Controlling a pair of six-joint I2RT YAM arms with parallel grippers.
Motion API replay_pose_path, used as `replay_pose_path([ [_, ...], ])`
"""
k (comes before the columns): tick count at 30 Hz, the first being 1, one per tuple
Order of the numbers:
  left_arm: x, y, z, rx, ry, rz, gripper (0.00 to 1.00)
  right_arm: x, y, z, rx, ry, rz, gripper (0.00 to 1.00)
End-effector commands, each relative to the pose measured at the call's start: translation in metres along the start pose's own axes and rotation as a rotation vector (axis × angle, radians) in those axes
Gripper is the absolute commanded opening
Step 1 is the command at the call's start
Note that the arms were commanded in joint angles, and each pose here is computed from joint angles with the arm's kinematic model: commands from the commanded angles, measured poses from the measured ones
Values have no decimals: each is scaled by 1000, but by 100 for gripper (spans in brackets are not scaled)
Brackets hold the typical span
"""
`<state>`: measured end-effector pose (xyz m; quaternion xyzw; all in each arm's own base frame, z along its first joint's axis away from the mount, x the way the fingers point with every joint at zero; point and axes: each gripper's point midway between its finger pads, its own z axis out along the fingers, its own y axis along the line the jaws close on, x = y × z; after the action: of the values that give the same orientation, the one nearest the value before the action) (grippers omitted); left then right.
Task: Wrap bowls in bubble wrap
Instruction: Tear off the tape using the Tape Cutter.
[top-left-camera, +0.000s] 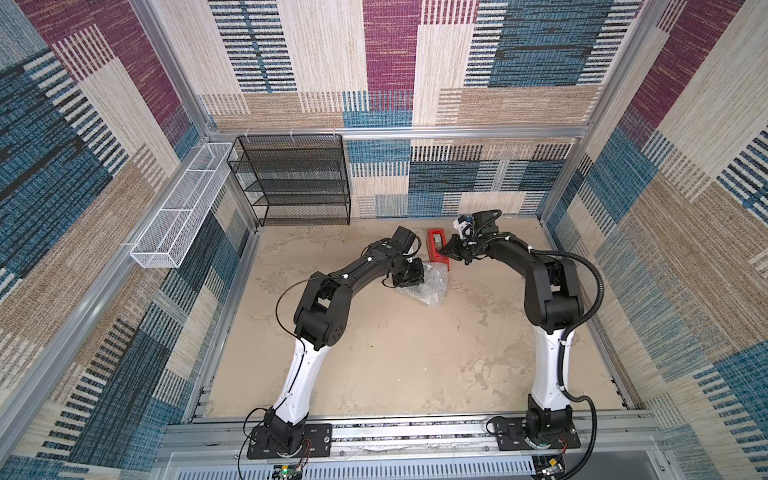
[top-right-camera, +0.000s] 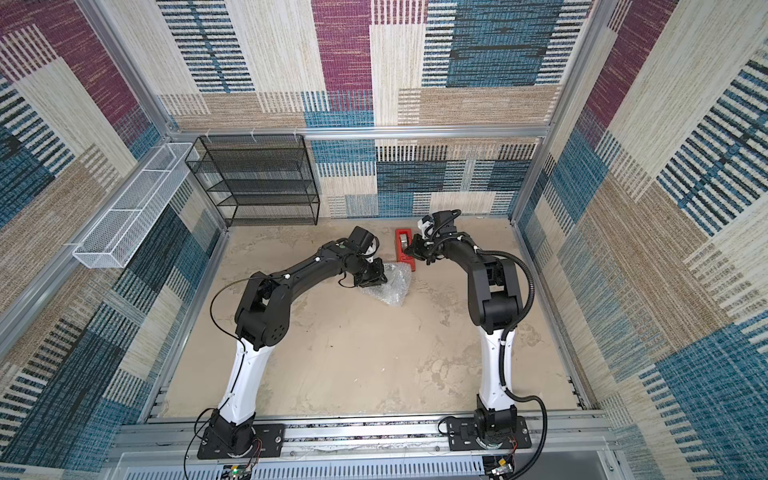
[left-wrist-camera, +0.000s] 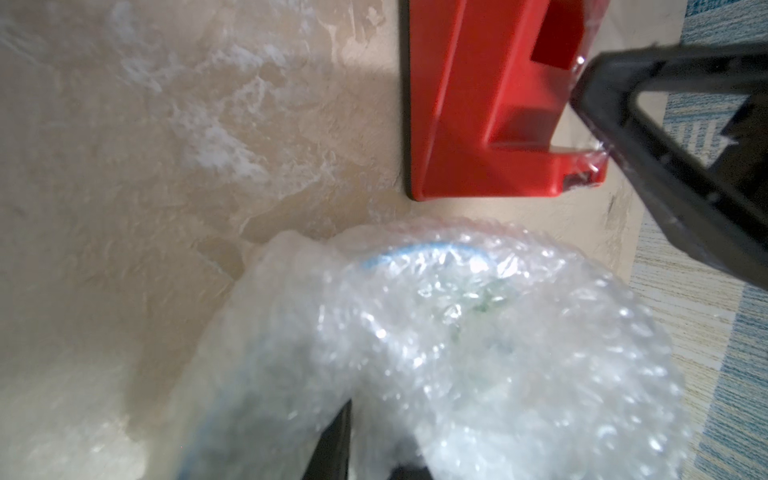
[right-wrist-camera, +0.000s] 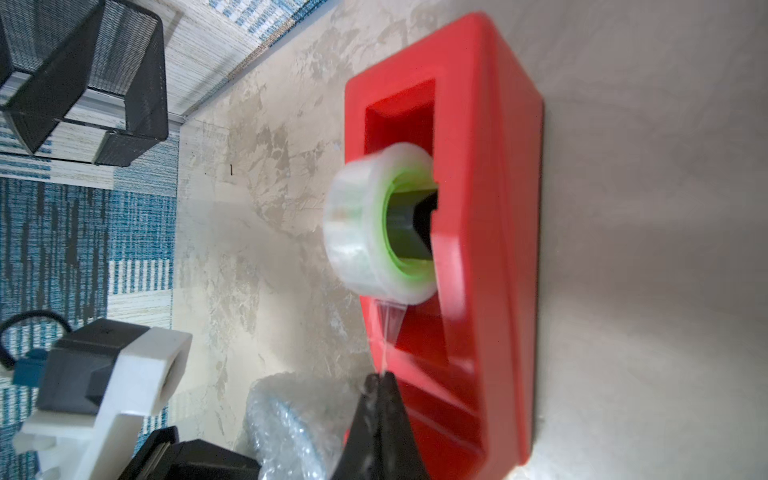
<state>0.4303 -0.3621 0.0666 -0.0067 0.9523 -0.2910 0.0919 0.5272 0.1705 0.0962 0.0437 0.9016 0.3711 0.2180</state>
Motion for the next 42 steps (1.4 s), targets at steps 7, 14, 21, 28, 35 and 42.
replay_pose_path([
  [7,6,8,0,-41,23,14,19,-4,27,-23,-116,-26,6,0],
  [14,7,9,1,-42,25,11,19,2,21,-37,-123,-34,30,0],
  [21,7,11,2,-50,28,8,19,7,22,-52,-133,-51,43,0],
  [28,11,11,4,-52,38,7,19,8,34,-66,-155,-67,36,0],
  [35,12,10,4,-53,39,9,19,-3,54,-79,-211,-77,21,0],
  [42,13,8,5,-53,40,10,19,-6,63,-91,-213,-96,5,0],
])
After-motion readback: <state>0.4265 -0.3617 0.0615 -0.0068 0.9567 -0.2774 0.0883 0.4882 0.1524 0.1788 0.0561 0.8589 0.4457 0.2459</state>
